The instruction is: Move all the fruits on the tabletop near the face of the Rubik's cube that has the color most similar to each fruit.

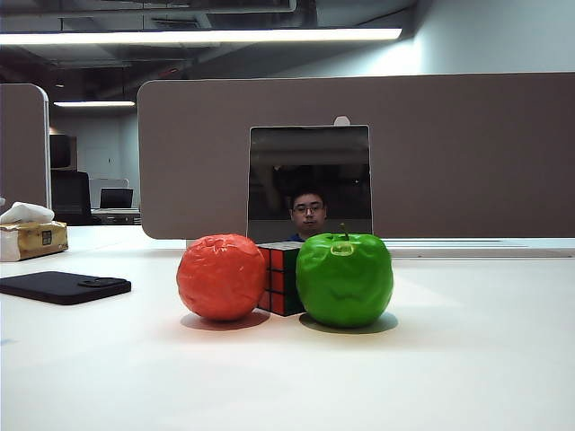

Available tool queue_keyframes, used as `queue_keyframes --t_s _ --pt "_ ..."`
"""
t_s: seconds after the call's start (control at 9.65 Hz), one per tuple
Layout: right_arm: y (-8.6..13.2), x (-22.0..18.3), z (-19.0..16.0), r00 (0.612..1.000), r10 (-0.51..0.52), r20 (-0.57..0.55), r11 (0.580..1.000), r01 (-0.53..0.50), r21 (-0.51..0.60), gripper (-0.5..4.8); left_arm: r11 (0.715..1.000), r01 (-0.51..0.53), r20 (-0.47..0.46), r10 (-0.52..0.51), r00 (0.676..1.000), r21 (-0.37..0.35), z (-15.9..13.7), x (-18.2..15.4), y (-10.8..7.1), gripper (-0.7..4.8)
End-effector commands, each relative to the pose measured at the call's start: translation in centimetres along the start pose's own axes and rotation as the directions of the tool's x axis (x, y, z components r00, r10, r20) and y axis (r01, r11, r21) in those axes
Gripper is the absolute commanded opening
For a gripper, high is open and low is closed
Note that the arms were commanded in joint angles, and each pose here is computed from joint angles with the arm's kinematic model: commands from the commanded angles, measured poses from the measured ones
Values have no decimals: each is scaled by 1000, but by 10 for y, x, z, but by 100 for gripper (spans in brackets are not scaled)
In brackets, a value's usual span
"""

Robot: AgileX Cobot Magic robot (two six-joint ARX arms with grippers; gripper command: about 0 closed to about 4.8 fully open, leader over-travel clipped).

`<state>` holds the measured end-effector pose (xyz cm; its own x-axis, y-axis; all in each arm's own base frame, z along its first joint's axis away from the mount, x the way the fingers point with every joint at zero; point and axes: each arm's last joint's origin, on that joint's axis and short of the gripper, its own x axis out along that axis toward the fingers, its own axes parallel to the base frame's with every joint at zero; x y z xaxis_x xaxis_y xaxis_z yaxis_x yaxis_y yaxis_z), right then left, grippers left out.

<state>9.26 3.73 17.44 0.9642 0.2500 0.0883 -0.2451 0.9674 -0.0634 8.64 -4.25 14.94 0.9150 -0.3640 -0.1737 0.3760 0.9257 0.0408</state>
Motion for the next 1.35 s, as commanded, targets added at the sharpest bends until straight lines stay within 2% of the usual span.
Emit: queue_keyframes --t_s 0.1,0.21,0.52,0.62,0.73,0.83,0.93,1.04,1.24,1.35 --pt "-8 1 0 1000 -4 13 1000 4 -13 -1 999 24 16 -24 1000 33 2 0 -1 -5" --pt "-21 1 4 993 -101 60 994 103 -22 -1 999 16 100 -21 995 49 10 0 0 -5" --pt "-29 0 5 994 -80 73 997 82 -16 -1 998 -23 102 16 995 63 10 0 1 -5" --pt "-31 -1 8 990 -98 103 995 101 -20 -1 995 -83 104 78 992 52 10 0 5 -5" --pt "-31 -1 9 989 -98 110 995 101 -21 -1 994 -99 106 94 990 48 11 0 7 -5" --pt "-31 -1 11 986 -97 135 995 101 -23 -1 988 -153 137 150 979 5 14 -1 16 -5" --pt "-30 -5 26 953 -76 292 996 84 -14 -1 974 -211 229 226 947 -87 21 -7 37 -5" --pt "-30 -3 19 972 -77 220 997 80 -4 -1 973 -205 221 223 949 -103 20 -7 38 -5" --pt "-30 -2 15 982 -77 174 997 79 -5 -1 977 -188 221 206 953 -99 21 -7 38 -5" --pt "-30 -1 9 990 -85 110 996 86 -8 -1 988 -136 221 150 964 -78 20 -7 36 -5"
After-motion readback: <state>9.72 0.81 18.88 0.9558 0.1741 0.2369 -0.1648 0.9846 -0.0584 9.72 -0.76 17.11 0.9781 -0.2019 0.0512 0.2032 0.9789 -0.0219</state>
